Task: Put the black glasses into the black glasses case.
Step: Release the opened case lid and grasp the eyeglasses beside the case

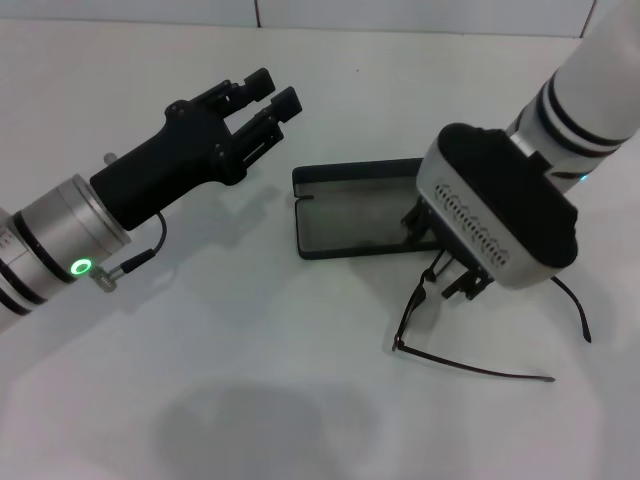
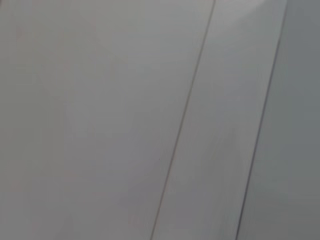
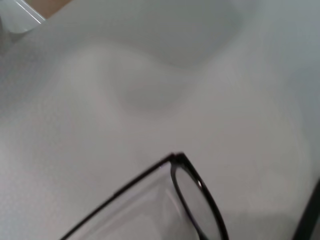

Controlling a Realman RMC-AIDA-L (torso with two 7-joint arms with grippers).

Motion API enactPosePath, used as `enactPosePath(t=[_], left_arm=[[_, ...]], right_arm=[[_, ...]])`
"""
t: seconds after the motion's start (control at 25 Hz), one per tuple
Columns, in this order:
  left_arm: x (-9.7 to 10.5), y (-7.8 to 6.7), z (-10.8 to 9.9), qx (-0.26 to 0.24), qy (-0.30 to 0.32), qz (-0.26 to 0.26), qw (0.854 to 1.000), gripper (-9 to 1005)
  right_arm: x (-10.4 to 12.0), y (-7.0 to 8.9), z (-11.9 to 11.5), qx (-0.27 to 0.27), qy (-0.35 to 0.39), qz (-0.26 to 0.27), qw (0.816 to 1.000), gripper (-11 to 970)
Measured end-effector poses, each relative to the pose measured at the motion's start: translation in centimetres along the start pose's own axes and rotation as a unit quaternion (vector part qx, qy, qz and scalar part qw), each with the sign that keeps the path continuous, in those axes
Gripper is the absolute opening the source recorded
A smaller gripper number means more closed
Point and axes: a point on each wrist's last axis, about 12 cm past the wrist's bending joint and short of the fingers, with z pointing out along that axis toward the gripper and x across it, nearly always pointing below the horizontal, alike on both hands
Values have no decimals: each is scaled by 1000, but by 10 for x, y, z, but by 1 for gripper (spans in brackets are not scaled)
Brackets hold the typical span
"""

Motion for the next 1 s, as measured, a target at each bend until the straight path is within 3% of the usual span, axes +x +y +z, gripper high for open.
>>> enactPosePath(t=[0.32,0.4,1.0], left_arm=[[2,1,-4,-11,3,-3,1000,462],[3,1,-4,-12,4,-5,1000,462],[4,2,-5,-16,9,-7,1000,461]], right_arm=[[-10,0,11,5,6,-21,1000,690],[-12,0,13,7,7,-25,1000,585],[-13,6,20,4,10,-32,999,497]])
